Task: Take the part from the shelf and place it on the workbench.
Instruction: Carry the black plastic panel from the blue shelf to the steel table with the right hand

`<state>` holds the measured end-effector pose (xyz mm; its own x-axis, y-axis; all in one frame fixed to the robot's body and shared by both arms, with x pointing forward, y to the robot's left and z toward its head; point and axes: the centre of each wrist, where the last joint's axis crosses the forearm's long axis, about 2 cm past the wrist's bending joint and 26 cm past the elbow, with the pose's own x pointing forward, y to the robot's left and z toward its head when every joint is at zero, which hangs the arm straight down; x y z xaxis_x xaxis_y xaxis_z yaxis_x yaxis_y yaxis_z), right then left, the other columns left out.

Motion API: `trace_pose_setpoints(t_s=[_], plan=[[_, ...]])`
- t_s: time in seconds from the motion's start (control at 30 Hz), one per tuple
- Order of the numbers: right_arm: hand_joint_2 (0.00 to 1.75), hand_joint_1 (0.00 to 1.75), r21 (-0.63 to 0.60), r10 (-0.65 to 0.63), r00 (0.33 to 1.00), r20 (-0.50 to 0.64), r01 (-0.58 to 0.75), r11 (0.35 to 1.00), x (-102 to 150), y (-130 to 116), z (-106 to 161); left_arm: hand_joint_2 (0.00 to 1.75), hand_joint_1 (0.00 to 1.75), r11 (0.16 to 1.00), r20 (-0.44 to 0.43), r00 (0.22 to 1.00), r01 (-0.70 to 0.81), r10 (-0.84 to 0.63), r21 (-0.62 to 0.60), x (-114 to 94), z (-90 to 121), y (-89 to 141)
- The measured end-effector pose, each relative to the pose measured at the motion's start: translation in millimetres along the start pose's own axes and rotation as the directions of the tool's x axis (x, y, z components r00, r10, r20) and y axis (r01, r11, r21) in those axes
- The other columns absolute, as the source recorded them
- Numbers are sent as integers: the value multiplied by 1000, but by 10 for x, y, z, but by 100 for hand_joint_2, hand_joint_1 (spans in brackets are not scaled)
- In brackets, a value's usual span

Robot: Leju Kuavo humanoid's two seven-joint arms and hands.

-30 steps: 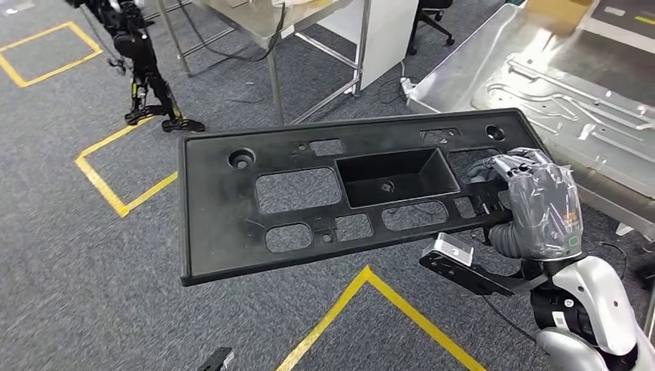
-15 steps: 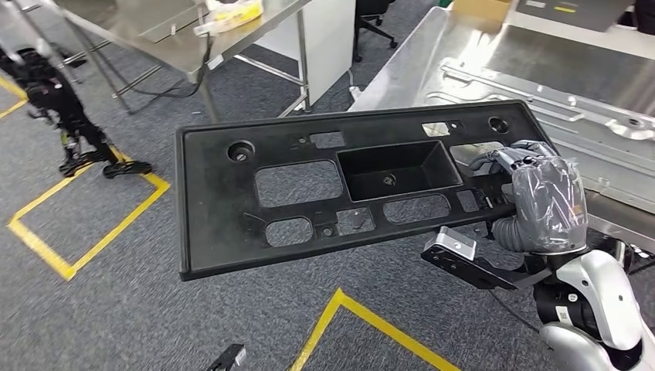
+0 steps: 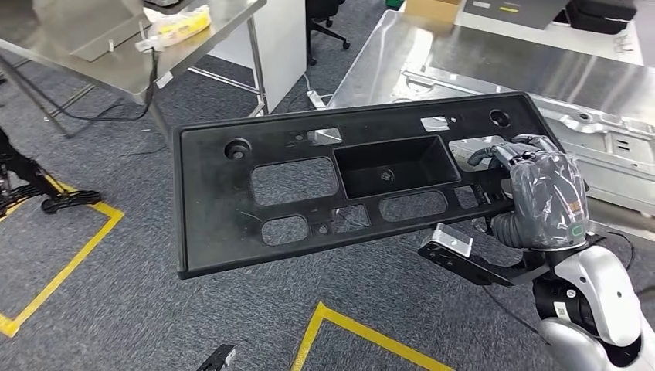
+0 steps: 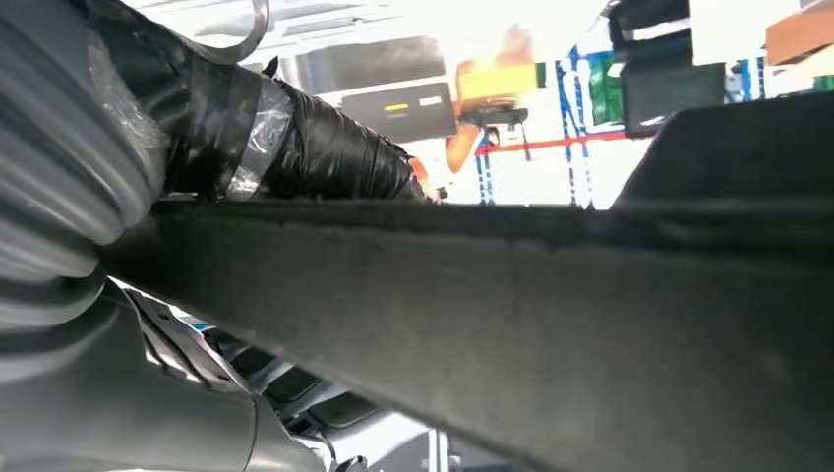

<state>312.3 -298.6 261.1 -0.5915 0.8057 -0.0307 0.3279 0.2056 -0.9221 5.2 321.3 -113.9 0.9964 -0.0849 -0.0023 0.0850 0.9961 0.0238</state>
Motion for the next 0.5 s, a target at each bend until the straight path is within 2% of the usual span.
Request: trace_pose_setpoints(t_s=[0.3,0.5], plan=[[175,175,-5,21,1000,-6,-21,1000,-10,-28,-41,175,0,1000,5,1000,-4,4,-6,26,0,-22],[175,175,-18,35,999,-5,-35,999,102,3,-131,175,0,1000,5,1000,-8,8,-7,17,0,-26]])
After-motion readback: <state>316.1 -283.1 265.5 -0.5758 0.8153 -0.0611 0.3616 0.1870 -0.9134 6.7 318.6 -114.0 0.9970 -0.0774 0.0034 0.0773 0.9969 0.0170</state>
